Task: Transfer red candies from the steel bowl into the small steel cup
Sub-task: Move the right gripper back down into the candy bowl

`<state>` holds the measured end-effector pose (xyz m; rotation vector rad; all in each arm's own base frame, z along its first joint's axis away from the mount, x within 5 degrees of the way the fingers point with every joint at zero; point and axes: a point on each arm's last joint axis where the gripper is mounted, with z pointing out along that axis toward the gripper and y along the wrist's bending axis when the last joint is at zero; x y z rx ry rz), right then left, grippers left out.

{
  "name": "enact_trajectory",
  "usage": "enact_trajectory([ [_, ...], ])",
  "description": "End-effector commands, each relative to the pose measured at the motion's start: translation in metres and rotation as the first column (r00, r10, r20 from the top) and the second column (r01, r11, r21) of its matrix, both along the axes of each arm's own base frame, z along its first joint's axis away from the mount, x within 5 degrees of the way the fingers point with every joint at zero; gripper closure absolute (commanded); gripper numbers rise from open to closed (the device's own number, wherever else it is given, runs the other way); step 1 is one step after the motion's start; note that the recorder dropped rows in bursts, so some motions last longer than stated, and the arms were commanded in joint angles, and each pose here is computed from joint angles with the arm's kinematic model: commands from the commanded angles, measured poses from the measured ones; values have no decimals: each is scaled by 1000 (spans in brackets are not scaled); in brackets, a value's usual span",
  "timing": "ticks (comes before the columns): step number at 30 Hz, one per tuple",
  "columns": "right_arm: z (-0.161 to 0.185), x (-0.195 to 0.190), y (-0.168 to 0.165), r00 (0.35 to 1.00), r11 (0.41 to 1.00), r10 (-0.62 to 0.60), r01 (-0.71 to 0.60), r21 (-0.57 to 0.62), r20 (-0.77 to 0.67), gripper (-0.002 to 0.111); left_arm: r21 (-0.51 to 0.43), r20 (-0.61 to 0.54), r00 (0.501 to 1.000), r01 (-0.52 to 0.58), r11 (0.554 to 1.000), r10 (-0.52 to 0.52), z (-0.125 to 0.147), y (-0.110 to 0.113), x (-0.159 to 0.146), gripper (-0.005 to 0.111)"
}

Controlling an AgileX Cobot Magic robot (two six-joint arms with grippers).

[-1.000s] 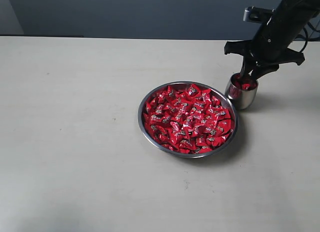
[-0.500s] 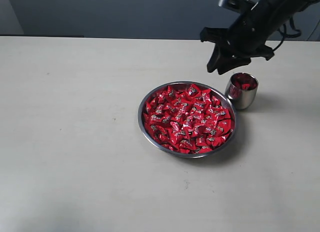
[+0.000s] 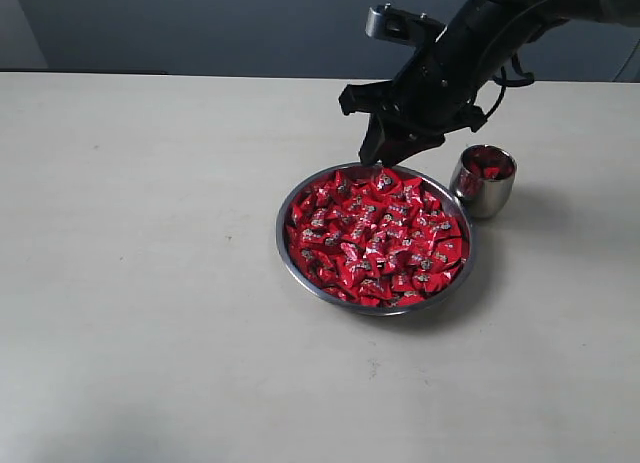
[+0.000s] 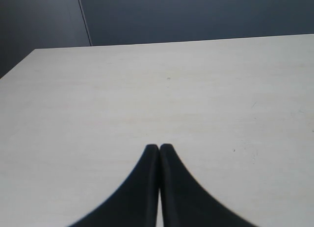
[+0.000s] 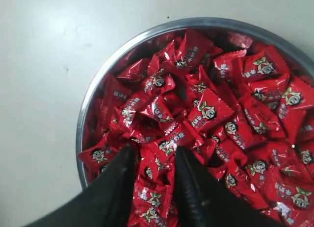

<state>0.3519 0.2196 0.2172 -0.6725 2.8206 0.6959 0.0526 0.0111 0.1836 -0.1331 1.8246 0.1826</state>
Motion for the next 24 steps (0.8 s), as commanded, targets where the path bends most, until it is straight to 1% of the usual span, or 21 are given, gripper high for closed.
enact_trajectory([
  [1,-7,3,1,1000,1000,7,-7,-14,10,79,2,8,1000,6,1000,-6,-1,0,0,106],
  [3,-11,4,0,1000,1000,12,-11,-29,11,79,2,8,1000,6,1000,-6,-1,0,0,106],
  [9,-29,2,6,998,997,38,-42,-57,-57,79,2,8,1000,6,1000,-6,-1,0,0,106],
  [15,-52,0,14,993,990,95,-102,-101,-74,79,2,8,1000,6,1000,-6,-1,0,0,106],
  [24,-61,-4,29,987,975,162,-159,-155,8,79,2,8,1000,6,1000,-6,-1,0,0,106],
])
